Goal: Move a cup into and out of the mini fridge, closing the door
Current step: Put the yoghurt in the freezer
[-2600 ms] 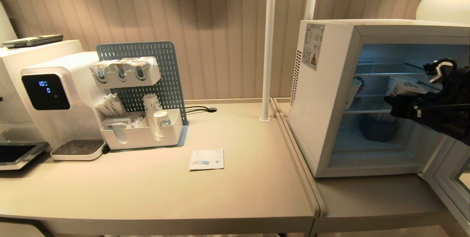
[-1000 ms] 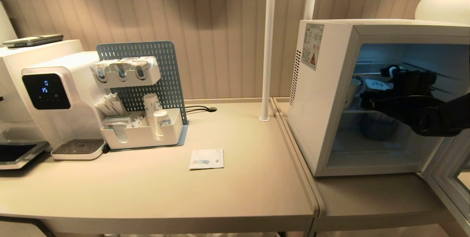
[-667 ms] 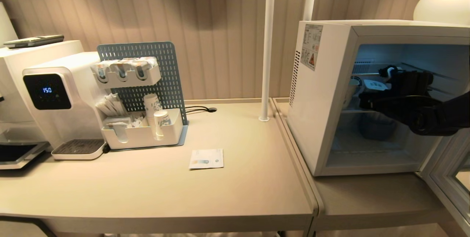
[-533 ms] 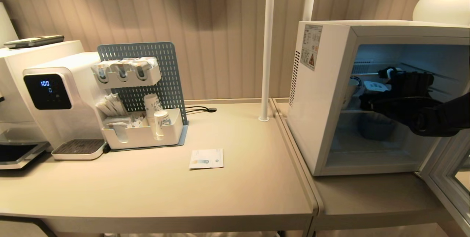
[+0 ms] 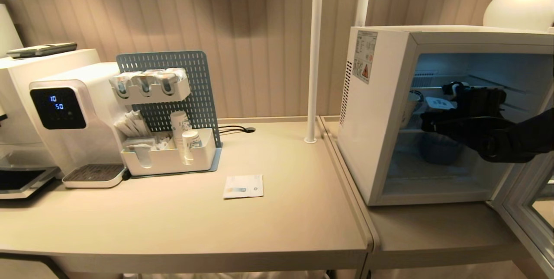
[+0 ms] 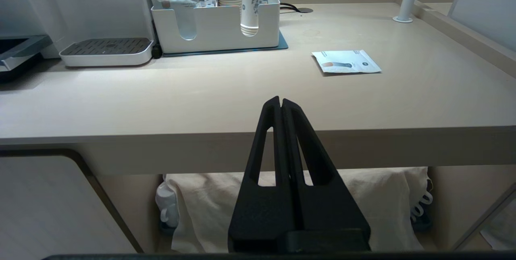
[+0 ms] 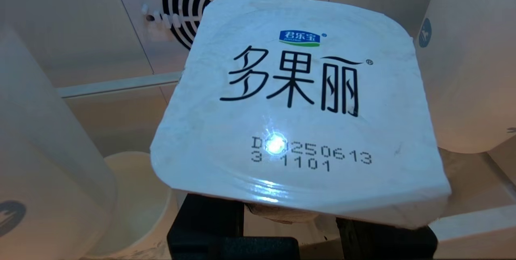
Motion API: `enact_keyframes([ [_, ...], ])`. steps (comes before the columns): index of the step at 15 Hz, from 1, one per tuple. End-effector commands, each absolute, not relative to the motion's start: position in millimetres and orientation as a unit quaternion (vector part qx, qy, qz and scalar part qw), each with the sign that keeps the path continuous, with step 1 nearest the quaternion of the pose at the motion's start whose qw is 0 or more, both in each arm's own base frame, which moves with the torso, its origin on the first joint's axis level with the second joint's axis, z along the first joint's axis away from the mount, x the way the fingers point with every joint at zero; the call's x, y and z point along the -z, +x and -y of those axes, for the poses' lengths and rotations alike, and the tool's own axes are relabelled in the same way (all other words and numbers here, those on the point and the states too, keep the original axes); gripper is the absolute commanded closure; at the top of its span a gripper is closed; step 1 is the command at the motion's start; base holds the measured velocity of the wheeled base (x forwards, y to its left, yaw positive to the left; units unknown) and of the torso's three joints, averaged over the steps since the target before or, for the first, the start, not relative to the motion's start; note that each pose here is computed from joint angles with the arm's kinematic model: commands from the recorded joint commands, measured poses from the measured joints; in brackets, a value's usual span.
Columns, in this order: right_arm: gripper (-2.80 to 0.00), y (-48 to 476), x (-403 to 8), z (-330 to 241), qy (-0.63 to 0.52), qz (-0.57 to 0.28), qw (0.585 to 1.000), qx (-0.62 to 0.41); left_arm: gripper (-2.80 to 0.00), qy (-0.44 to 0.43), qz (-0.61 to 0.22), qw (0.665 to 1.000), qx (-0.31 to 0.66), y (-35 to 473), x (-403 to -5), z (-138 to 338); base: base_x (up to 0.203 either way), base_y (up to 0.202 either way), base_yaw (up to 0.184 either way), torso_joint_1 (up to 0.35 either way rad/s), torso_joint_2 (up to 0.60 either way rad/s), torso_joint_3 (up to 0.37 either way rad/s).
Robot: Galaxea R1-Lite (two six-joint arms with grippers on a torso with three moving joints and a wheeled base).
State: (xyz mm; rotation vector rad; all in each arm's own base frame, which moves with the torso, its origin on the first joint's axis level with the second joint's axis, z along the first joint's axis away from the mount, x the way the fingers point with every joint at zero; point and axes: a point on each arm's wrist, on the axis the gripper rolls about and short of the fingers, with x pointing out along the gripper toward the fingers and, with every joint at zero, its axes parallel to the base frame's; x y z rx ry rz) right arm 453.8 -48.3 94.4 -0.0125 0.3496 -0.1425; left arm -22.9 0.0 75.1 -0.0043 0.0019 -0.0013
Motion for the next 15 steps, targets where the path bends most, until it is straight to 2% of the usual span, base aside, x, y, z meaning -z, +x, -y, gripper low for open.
enact_keyframes([
  [1,0.00,460.2,-77.0,48.5,-0.005,-0.190,0.979,0.070,0.00,-0.003,-0.002,1.000,0.000,-22.8,-75.2,0.0,0.000,0.000,0.000,0.000,0.00,0.000],
  [15,0.00,464.9,-72.0,47.8,-0.005,-0.192,0.979,0.071,0.00,-0.002,-0.002,1.000,0.000,-22.8,-75.2,0.0,0.000,0.000,0.000,0.000,0.00,0.000],
])
